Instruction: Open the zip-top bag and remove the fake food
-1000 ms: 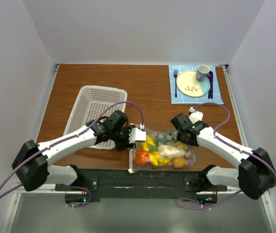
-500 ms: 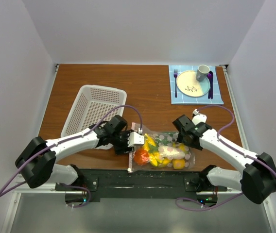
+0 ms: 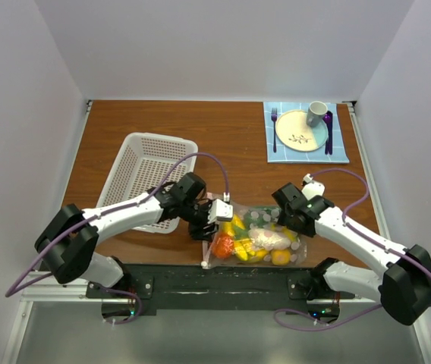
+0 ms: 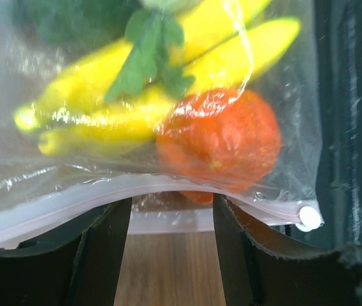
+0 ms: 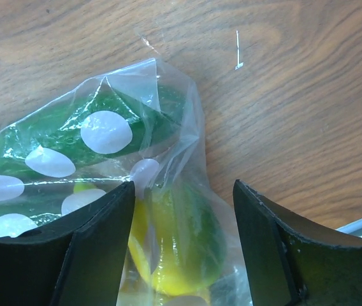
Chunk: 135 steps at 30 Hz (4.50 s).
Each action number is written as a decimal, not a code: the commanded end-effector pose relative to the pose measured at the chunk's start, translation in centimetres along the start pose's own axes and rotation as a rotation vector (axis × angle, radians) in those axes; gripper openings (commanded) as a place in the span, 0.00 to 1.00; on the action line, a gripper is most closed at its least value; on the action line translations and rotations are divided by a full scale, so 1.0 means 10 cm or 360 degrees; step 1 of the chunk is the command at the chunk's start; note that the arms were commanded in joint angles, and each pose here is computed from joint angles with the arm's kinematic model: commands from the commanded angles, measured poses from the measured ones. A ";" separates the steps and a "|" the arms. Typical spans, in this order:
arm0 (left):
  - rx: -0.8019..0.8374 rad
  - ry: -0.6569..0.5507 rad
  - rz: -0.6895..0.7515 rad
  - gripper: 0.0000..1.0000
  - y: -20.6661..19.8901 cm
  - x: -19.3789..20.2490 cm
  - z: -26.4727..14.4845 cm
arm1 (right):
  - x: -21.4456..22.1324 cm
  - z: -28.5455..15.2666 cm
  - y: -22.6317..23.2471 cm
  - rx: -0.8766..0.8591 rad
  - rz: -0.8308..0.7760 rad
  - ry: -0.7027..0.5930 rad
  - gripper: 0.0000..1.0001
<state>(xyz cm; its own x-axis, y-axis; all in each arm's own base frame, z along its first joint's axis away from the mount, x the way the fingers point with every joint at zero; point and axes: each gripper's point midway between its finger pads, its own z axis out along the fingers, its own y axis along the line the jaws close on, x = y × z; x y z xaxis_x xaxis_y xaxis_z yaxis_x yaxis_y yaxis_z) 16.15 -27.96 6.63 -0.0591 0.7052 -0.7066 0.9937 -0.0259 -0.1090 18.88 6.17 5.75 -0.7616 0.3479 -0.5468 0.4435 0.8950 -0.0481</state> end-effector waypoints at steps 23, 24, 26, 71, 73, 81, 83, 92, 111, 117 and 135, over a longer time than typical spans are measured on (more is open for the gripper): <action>0.0119 0.0030 0.0135 0.73 -0.10 0.13 -0.13 | 0.00 -0.27 -0.07 -0.0103 0.0099 0.0002 0.65; 0.0071 0.0055 0.0136 0.73 -0.03 0.18 -0.11 | 0.01 -0.28 -0.08 -0.0108 0.0104 0.0014 0.65; 0.0030 0.0022 0.0154 0.72 0.06 0.15 -0.05 | 0.05 -0.33 -0.12 -0.0113 0.0110 0.0035 0.64; 0.0943 -0.0196 0.0027 1.00 -1.10 -0.44 0.12 | 0.47 -0.21 0.01 -0.0094 0.0045 0.0140 0.61; 0.0855 -0.0175 0.0092 1.00 -1.07 -0.36 0.27 | 0.47 -0.22 0.01 -0.0095 0.0044 0.0134 0.61; 0.0670 -0.0117 0.0093 1.00 -0.78 -0.28 0.54 | 0.50 -0.24 -0.07 -0.0090 0.0065 0.0123 0.57; 0.0658 -0.0113 0.0062 1.00 -0.73 -0.32 0.56 | 0.49 -0.28 -0.02 -0.0127 0.0070 0.0114 0.46; 0.0398 -0.0379 -0.0143 1.00 0.29 -0.84 -0.05 | -0.41 -0.85 0.31 -0.0234 0.0025 -0.0242 0.00; 0.0210 -0.0351 -0.0138 1.00 0.26 -0.57 -0.26 | -0.23 -0.66 0.17 -0.0106 -0.0061 -0.0188 0.76; 0.0227 -0.0340 -0.0149 1.00 0.24 -0.55 -0.21 | 0.01 -0.43 0.02 -0.0065 -0.0013 -0.0149 0.84; 0.0144 -0.0277 -0.0105 1.00 0.31 -0.56 -0.19 | -0.38 -0.57 0.05 -0.0256 0.0273 -0.0453 0.00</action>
<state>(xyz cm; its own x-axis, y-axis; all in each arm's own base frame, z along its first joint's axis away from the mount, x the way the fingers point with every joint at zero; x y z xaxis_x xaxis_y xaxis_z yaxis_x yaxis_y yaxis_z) 18.69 -30.13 10.65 -0.1845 0.5886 -0.7871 0.9619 -0.0564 -0.2676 17.03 7.84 7.49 -0.6529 0.4029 -0.6414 0.4358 0.8924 0.1170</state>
